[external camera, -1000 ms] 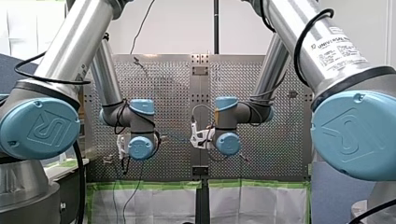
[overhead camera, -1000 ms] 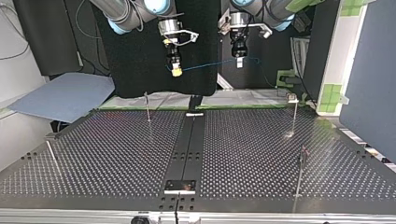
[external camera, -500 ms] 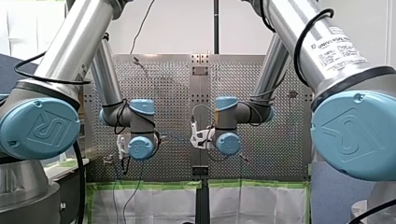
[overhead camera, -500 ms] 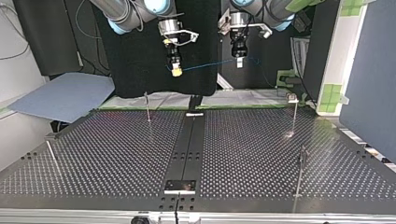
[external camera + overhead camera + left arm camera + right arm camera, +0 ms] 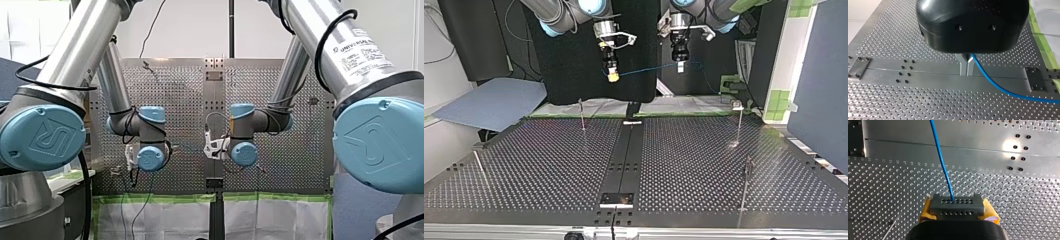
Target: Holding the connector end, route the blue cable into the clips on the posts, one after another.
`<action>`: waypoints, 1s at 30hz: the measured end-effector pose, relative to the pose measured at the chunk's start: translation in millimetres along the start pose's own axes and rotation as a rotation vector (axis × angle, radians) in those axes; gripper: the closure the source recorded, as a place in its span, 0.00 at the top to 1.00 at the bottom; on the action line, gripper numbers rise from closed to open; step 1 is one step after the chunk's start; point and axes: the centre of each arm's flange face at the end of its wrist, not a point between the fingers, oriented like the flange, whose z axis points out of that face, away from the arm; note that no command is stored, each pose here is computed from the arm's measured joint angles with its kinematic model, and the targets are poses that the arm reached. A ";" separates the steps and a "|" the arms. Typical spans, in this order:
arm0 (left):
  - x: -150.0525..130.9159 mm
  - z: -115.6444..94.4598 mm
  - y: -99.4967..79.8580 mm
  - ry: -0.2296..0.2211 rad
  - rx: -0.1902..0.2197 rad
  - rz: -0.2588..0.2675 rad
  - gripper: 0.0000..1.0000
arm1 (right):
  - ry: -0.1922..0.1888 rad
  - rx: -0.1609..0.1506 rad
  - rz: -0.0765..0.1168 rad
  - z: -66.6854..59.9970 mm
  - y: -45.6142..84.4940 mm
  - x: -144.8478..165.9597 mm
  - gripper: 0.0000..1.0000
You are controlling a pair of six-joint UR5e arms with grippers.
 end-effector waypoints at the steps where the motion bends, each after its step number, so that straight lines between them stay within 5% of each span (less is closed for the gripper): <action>1: 0.0 0.0 0.0 0.000 0.000 0.000 0.02 | 0.000 0.000 0.000 0.0 0.0 0.0 0.00; 21: 3.1 -0.6 1.4 0.013 0.003 0.014 0.02 | -0.003 0.000 -0.001 -0.8 -0.3 -0.5 0.00; 30: 8.7 -3.7 4.3 0.049 0.005 0.042 0.02 | -0.063 0.040 -0.022 -24.4 -18.8 -19.6 0.00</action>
